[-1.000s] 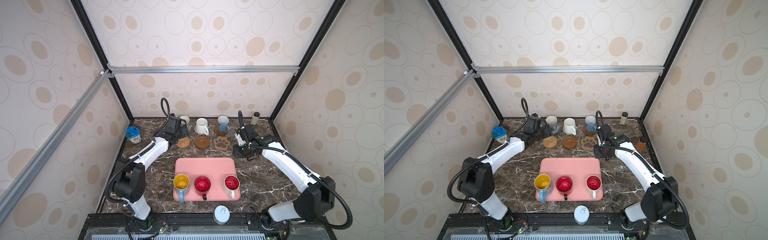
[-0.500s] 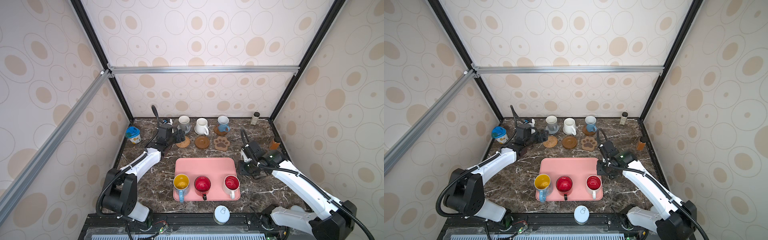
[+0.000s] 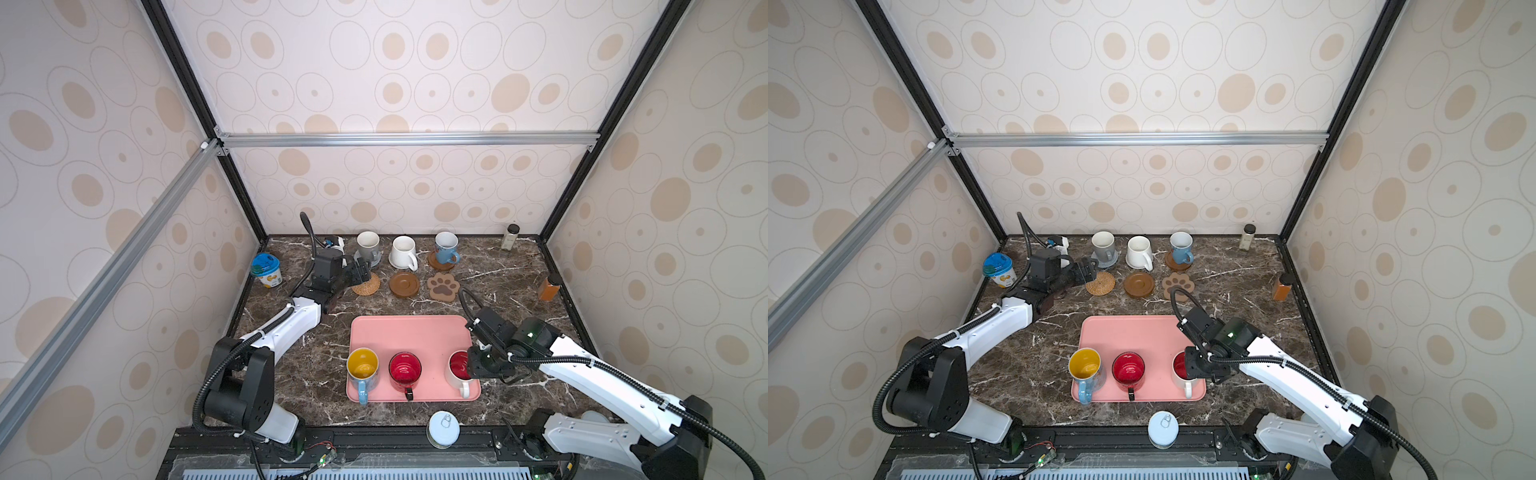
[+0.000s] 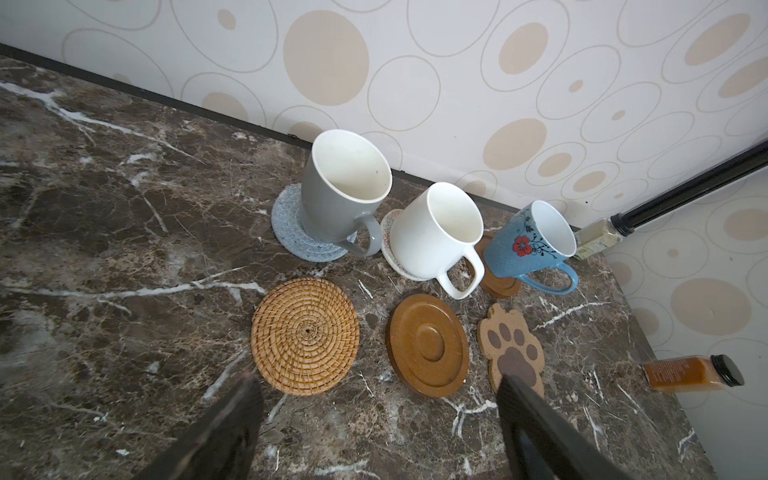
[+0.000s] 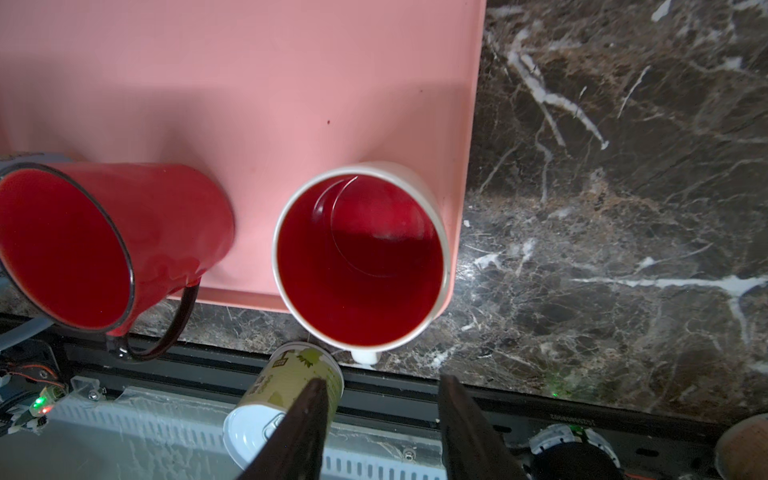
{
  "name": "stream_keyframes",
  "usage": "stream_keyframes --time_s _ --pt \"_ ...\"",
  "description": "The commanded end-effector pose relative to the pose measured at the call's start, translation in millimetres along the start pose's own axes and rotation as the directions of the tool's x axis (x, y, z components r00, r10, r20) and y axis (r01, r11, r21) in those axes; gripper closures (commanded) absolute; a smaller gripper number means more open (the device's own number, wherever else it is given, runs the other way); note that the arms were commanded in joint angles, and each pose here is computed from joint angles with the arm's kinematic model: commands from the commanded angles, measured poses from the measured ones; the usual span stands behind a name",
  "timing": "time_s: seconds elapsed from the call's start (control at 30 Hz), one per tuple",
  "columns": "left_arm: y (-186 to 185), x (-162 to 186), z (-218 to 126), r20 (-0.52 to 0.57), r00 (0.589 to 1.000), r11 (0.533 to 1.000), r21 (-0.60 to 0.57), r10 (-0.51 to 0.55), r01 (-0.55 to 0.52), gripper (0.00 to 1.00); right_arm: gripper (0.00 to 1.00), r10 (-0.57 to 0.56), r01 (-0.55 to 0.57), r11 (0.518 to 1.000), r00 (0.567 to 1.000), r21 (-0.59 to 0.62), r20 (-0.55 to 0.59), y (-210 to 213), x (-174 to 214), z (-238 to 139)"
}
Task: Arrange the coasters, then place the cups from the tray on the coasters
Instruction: 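Lower right gripper into the red-lined white mug and grip its rim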
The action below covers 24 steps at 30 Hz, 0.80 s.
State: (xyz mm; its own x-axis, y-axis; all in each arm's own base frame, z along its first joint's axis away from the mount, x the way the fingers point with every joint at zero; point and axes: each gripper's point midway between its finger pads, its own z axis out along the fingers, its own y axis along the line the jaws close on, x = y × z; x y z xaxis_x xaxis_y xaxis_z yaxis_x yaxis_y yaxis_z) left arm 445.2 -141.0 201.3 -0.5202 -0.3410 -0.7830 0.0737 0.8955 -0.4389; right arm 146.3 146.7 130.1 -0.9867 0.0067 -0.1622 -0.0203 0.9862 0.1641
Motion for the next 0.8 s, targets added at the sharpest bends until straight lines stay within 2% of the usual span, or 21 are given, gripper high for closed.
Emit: stream_keyframes --time_s 0.0,0.37,0.77 --pt "2 -5 0 0.018 1.0 1.0 0.009 -0.025 0.025 0.11 0.53 0.042 -0.042 0.999 0.999 0.007 -0.006 0 9 4" --pt "5 -3 -2 0.004 1.0 1.0 0.0 -0.027 0.027 0.11 0.54 0.014 -0.013 1.0 0.999 0.015 -0.039 9 20 28" --pt "6 -2 -7 -0.006 1.0 1.0 -0.006 -0.027 0.027 0.12 0.58 0.015 -0.013 0.997 1.0 0.074 -0.017 6 24 50"
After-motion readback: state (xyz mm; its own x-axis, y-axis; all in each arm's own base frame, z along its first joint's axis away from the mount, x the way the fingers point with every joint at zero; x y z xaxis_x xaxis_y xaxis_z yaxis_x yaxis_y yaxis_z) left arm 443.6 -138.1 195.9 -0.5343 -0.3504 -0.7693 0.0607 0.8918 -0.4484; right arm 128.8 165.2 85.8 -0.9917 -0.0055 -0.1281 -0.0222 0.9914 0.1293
